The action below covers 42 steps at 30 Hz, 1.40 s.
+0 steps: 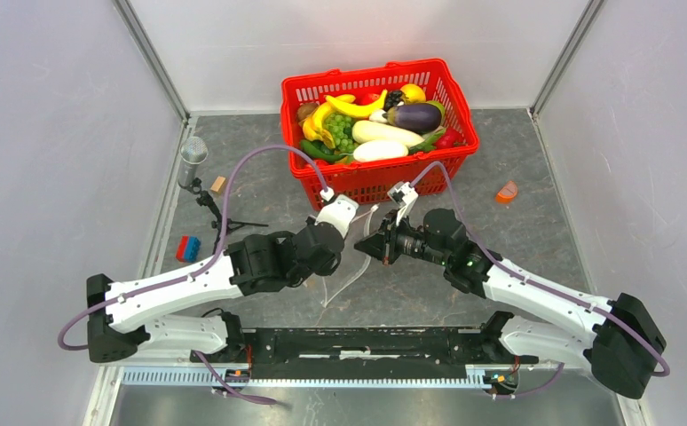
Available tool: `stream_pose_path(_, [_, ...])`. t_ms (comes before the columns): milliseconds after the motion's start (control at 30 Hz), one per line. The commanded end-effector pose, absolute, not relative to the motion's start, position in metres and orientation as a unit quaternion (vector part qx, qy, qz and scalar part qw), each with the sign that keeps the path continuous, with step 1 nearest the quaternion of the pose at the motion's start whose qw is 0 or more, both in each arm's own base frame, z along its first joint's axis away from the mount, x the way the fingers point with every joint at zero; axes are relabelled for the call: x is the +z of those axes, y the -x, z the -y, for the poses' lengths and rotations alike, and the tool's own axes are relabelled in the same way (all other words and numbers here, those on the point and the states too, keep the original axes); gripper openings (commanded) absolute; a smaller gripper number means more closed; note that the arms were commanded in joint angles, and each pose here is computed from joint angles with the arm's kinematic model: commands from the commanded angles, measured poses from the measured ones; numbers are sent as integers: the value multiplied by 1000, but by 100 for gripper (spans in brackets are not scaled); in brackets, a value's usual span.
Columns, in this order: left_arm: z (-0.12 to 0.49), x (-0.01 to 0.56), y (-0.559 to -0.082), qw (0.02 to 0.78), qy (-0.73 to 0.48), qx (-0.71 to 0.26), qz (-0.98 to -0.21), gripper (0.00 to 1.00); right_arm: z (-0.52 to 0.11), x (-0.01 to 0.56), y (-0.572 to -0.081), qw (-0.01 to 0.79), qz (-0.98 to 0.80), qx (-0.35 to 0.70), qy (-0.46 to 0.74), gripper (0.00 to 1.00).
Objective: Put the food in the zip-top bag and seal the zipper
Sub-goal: Open the zipper of the food storage bag.
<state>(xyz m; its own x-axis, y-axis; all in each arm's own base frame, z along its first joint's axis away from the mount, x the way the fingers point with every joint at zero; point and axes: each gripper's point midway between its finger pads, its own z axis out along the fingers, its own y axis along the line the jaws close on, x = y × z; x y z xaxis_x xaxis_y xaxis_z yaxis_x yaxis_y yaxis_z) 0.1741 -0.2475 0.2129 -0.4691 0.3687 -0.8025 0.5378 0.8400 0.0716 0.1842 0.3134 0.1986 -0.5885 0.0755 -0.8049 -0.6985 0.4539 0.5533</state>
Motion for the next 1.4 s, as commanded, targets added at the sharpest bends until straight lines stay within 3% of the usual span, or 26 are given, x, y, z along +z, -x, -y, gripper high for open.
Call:
stream_pose_path(0, [227,234,-181,472,-241,-72,-845,2,-313,206,-190,424,-747,463,221,1])
stream_pose_path(100, [219,252,-174,474,-227,-96,-846,2,-316,190,-185,406,-752,450,258,0])
stream_pose_path(267, [214,287,-155,451,-190,-163,-857,2,-346,214,-169,384,-690,520,326,1])
stream_pose_path(433, [206,259,-163,439,-164,-105,-877,2,-353,204,-196,395,-720,476,315,3])
stream_pose_path(567, [200,234,-173,455,-144,-72,-876,2,-341,165,-209,380,-771,412,303,13])
stream_pose_path(633, [196,225,-178,468,-126,-66,-872,2,-338,165,-206,386,-767,416,300,23])
stream_pose_path(700, [193,217,-181,476,-112,-72,-869,2,-334,170,-205,393,-765,411,301,28])
stream_pose_path(733, [193,215,-182,481,-105,-78,-867,2,-331,174,-206,400,-765,407,298,34])
stream_pose_path(800, [192,212,-185,489,-95,-90,-862,2,-327,190,-206,417,-755,408,300,58])
stream_pose_path(867, [192,209,-186,492,-91,-93,-861,2,-322,213,-205,443,-737,411,303,70])
stream_pose_path(1000, [194,204,-186,489,-98,-94,-862,2,-292,256,-228,517,-737,340,271,76])
stream_pose_path(1133, [199,202,-186,489,-100,-107,-860,2,-220,302,-292,604,-759,206,129,80])
stream_pose_path(1267, [200,198,-185,486,-103,-111,-861,2,-177,333,-341,639,-743,197,29,82])
stream_pose_path(1367, [201,198,-185,486,-104,-116,-860,2,-173,335,-373,623,-755,203,-22,81])
